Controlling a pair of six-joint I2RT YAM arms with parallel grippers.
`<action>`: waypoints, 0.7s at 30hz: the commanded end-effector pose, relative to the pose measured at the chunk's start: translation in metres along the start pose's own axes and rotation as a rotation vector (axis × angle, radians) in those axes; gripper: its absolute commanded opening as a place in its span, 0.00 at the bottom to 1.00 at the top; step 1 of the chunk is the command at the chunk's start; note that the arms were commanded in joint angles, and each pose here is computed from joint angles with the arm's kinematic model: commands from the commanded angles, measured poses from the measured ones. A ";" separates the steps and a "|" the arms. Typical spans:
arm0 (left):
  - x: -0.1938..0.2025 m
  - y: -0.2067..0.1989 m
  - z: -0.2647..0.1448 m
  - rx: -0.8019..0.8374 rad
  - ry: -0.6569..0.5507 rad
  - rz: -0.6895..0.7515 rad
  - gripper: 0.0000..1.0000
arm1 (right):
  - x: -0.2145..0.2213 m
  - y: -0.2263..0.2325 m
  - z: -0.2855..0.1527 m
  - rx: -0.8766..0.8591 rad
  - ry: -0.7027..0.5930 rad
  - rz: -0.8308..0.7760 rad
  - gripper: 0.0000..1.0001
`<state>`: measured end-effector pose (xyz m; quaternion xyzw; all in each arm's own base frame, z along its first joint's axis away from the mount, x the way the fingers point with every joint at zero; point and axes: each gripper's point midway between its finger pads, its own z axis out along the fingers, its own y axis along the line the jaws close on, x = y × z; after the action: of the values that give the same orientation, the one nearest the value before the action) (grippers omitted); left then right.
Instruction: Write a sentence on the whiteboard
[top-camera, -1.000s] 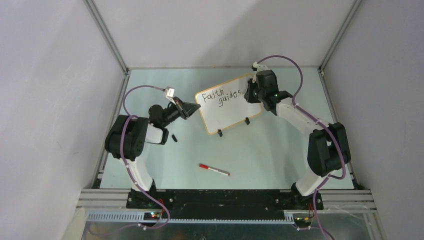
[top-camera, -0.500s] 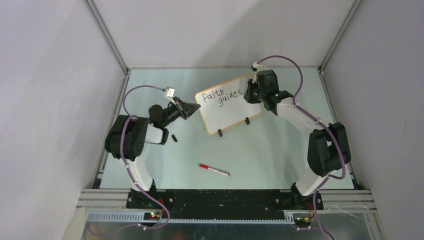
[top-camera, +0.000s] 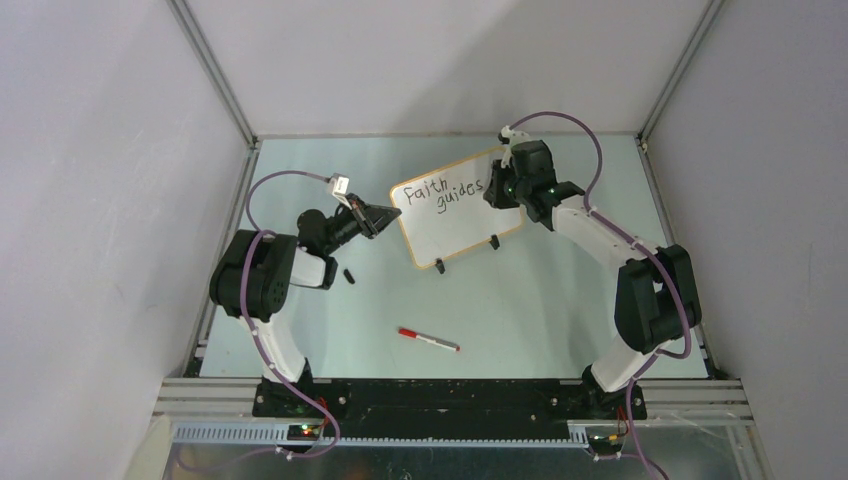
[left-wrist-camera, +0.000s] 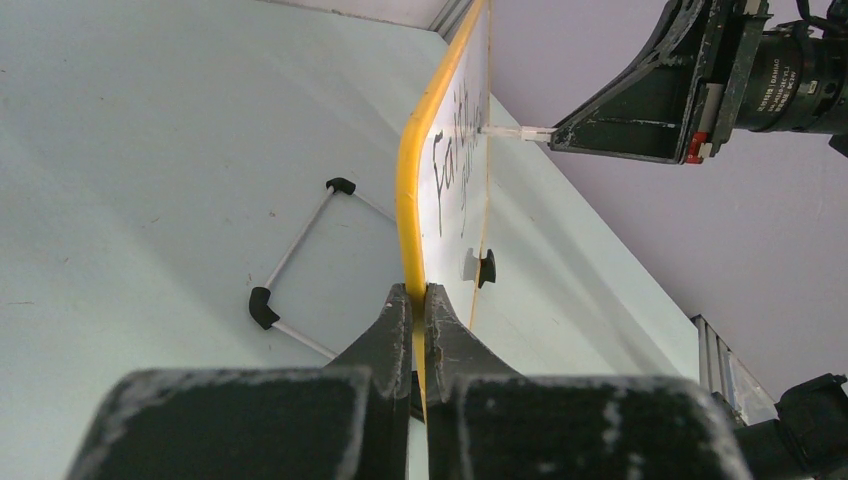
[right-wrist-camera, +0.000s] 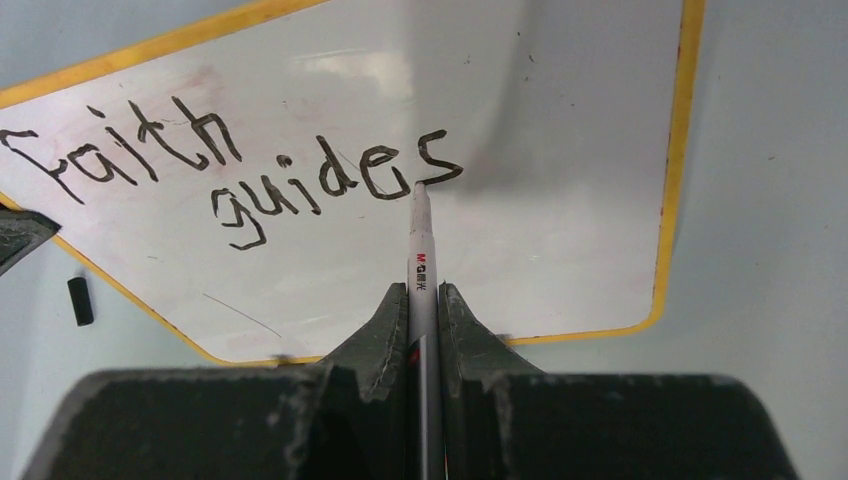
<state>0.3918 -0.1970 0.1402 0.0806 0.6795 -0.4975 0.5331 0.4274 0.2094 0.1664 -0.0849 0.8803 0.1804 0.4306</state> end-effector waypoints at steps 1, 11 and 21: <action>-0.004 -0.001 0.001 0.001 -0.001 0.069 0.00 | -0.029 0.018 -0.020 -0.067 -0.082 -0.034 0.00; -0.004 0.000 -0.001 -0.007 -0.004 0.076 0.13 | -0.060 0.030 -0.079 -0.134 -0.380 -0.034 0.00; -0.008 -0.006 -0.011 -0.020 -0.054 0.120 0.56 | -0.059 0.042 -0.076 -0.155 -0.422 -0.066 0.00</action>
<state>0.3828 -0.1911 0.1247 0.0818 0.6924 -0.4752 0.5367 0.3904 0.2101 0.2529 -0.0985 0.7740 0.2453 0.5754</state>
